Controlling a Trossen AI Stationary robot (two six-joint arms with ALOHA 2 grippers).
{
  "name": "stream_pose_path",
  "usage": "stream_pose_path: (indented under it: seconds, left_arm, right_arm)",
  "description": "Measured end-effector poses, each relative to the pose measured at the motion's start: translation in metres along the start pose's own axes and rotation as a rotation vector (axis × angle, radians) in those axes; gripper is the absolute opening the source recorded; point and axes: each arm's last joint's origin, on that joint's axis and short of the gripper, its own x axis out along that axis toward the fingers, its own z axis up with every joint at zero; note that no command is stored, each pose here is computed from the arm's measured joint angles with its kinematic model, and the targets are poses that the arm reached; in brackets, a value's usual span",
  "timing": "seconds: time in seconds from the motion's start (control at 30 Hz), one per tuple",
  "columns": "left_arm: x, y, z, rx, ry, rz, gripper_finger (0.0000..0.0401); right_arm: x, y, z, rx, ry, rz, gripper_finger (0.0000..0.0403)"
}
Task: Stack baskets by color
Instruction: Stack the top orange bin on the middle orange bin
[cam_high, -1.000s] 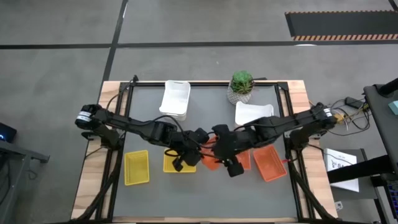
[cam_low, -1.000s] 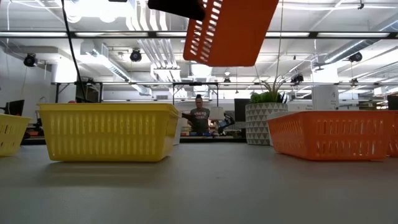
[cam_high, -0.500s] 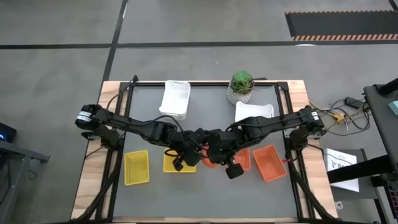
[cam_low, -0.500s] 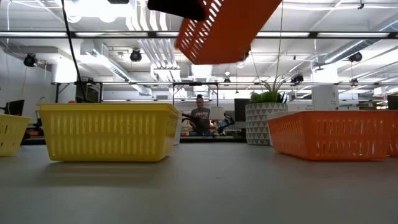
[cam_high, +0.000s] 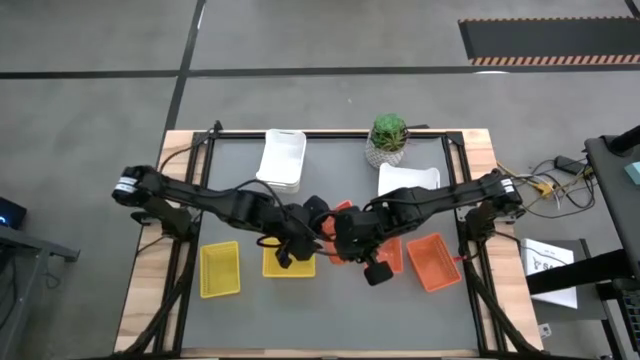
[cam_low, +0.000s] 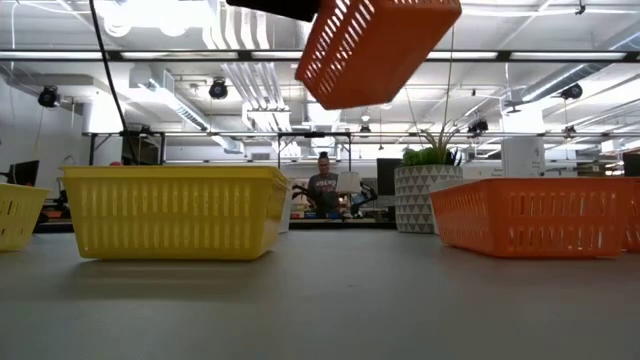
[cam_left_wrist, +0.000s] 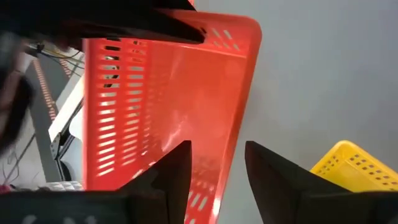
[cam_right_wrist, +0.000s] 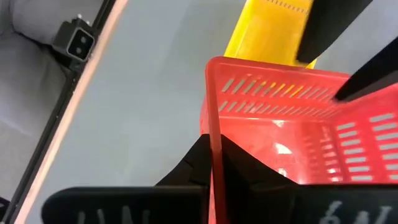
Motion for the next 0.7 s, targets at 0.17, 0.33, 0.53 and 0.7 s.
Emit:
stream_pose_path:
  seconds: [0.17, 0.33, 0.53, 0.7]
  left_arm:
    - [-0.01, 0.0, 0.0, -0.006, -0.012, 0.01, 0.0134]
    - [-0.018, -0.002, 0.0, -0.056, -0.05, 0.056, 0.0132]
    - [-0.02, -0.014, -0.007, -0.082, -0.128, 0.161, 0.0108]
    - [-0.027, -0.019, -0.013, -0.148, -0.183, 0.292, 0.0091]
  right_arm:
    - [0.011, -0.001, -0.008, 0.018, 0.043, 0.004, 0.0009]
    - [0.012, 0.001, -0.019, 0.055, 0.053, -0.061, 0.0009]
    - [0.006, 0.009, -0.04, 0.115, -0.031, -0.145, 0.0009]
    - [0.013, 0.012, -0.064, 0.201, -0.101, -0.279, 0.0009]
